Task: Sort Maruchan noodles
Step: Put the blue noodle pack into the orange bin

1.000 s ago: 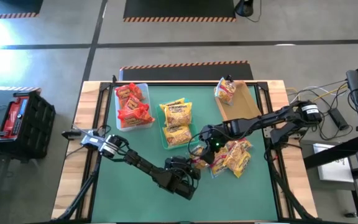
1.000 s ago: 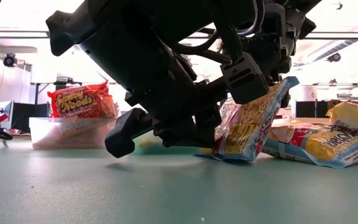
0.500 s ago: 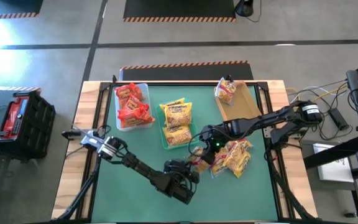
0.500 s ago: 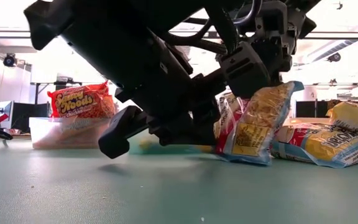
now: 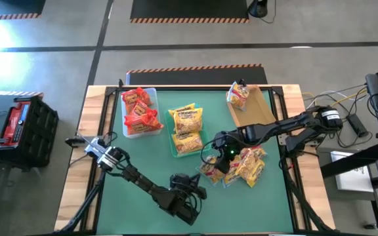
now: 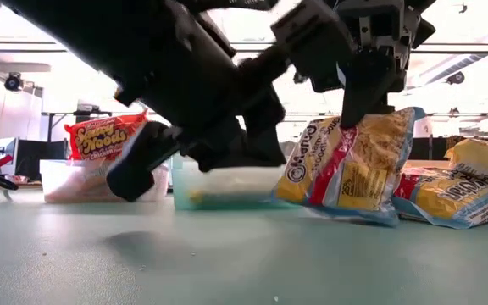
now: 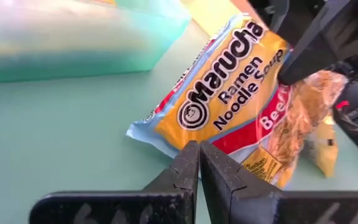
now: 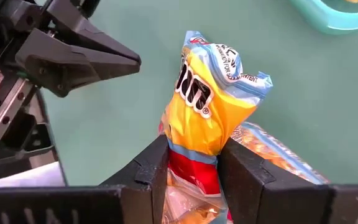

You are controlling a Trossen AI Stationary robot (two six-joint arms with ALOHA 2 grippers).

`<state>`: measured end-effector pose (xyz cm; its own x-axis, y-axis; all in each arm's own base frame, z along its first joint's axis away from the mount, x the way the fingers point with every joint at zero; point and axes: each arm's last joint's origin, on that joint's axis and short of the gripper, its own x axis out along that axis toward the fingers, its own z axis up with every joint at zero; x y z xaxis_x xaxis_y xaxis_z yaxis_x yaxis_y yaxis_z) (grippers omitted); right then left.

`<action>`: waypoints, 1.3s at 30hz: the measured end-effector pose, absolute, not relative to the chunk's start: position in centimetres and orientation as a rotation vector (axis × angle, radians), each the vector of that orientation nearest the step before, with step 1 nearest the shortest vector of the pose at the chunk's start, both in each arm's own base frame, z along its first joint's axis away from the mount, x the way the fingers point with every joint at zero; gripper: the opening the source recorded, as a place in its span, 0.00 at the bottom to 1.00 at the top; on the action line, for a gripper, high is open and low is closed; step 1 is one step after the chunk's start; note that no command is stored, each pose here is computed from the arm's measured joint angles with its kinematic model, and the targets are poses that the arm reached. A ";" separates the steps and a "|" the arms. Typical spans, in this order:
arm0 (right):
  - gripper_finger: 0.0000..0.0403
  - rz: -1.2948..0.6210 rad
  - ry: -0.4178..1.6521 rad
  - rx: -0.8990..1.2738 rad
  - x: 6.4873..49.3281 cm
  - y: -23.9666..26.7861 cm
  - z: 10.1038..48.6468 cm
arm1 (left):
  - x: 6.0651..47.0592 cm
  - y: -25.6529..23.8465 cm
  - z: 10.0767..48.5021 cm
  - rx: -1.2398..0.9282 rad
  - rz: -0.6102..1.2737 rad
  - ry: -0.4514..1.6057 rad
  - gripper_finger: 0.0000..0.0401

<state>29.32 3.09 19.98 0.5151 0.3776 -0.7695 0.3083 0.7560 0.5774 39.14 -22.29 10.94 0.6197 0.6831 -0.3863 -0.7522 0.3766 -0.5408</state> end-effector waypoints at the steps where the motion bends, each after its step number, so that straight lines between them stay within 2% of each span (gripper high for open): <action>1: 0.28 0.056 1.052 0.749 29.3 3.1 20.1 | 39.0 -22.5 11.2 -0.747 0.915 0.101 0.00; 7: 0.28 0.103 1.022 0.734 28.7 3.1 21.4 | 38.5 -22.8 12.6 -0.737 0.902 0.084 0.00; 15: 0.28 0.124 0.880 0.704 27.0 1.8 24.8 | 38.1 -22.8 13.9 -0.717 0.903 0.048 0.00; 31: 0.28 -0.347 0.649 0.579 20.3 -8.8 28.8 | 36.4 -21.3 15.6 -0.571 0.973 0.111 0.00; 39: 0.28 -0.497 0.694 0.525 17.2 -12.4 28.6 | 33.7 -19.4 18.0 -0.429 1.049 0.162 0.00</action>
<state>17.16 -12.41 28.56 0.6650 -0.2500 -0.7038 0.5853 0.7598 0.2831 33.68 -19.44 18.03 0.4952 0.8036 -0.3301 -0.8657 0.4246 -0.2649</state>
